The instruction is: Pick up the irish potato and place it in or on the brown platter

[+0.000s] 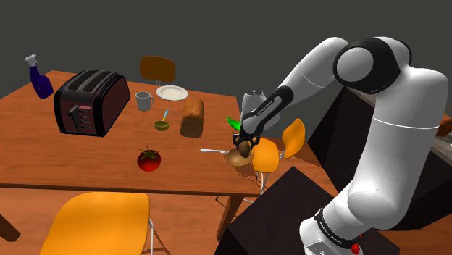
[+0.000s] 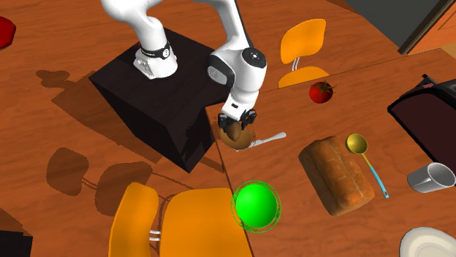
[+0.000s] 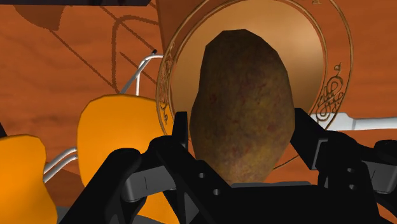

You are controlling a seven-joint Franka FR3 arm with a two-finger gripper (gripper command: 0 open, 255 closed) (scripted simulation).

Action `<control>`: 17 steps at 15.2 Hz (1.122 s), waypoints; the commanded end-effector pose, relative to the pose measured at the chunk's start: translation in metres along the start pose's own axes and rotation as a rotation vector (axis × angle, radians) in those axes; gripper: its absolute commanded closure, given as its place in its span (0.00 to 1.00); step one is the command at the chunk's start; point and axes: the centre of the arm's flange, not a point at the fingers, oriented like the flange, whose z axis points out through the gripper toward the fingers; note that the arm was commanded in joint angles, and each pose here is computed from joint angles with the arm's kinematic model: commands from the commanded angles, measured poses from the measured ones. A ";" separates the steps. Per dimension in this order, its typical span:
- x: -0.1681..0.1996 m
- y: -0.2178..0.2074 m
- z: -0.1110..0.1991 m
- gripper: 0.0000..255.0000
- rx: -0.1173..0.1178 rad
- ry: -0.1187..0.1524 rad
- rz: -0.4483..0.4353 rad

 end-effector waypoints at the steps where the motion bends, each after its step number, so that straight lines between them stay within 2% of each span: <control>1: 0.000 0.000 0.006 1.00 0.000 0.000 0.000; 8: 0.000 0.000 0.006 1.00 0.000 0.000 0.000; 9: 0.000 0.000 0.006 0.00 0.000 0.000 0.000; 14: 0.000 0.000 0.006 0.00 0.000 0.000 0.000; 17: 0.000 0.000 -0.033 0.00 0.000 0.000 0.000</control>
